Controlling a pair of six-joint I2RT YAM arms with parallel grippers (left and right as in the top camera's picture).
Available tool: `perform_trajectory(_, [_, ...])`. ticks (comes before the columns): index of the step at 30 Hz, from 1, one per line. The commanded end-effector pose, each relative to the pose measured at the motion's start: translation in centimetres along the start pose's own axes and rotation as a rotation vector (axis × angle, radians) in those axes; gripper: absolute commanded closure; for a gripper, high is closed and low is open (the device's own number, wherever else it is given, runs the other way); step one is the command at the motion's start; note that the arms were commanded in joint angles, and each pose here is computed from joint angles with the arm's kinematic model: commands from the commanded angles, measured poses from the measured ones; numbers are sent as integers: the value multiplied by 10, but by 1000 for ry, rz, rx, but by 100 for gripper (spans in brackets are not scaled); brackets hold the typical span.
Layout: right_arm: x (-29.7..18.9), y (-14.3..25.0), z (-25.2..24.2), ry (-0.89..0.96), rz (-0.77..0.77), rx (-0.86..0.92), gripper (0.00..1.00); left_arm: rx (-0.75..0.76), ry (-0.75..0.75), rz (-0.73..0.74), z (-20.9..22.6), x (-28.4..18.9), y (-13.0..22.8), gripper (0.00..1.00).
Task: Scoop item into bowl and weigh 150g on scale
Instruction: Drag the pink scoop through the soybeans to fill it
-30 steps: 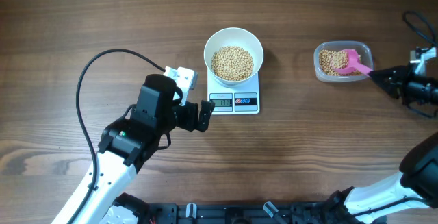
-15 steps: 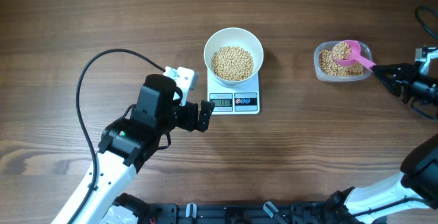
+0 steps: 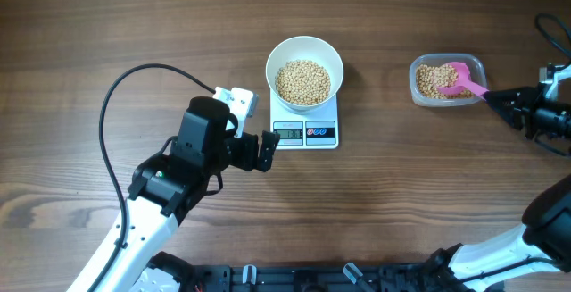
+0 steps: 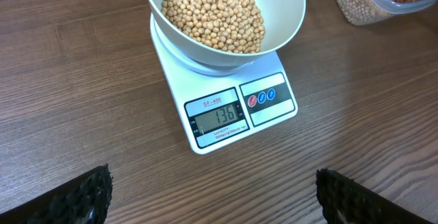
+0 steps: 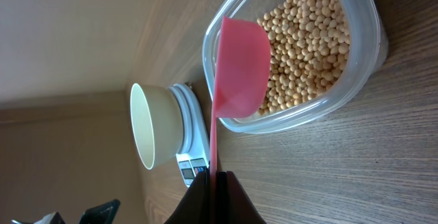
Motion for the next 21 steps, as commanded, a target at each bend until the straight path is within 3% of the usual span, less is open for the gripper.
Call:
perform_trajectory(1, [4, 0, -5, -8, 11, -14, 96, 15, 6, -10, -1, -2, 0, 0])
perform_trajectory(21, [3, 9, -9, 26, 54, -27, 96, 15, 6, -10, -1, -2, 0, 0])
Point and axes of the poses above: each gripper's point midway between its finger pads, its own x axis out along the fingers, its own z axis along the line the jaws close on, y = z × x, the point moved 6 cm from there along -x, back along the fingers, and after that the axes turned 4 degrees about x, right-handed, at the moved point
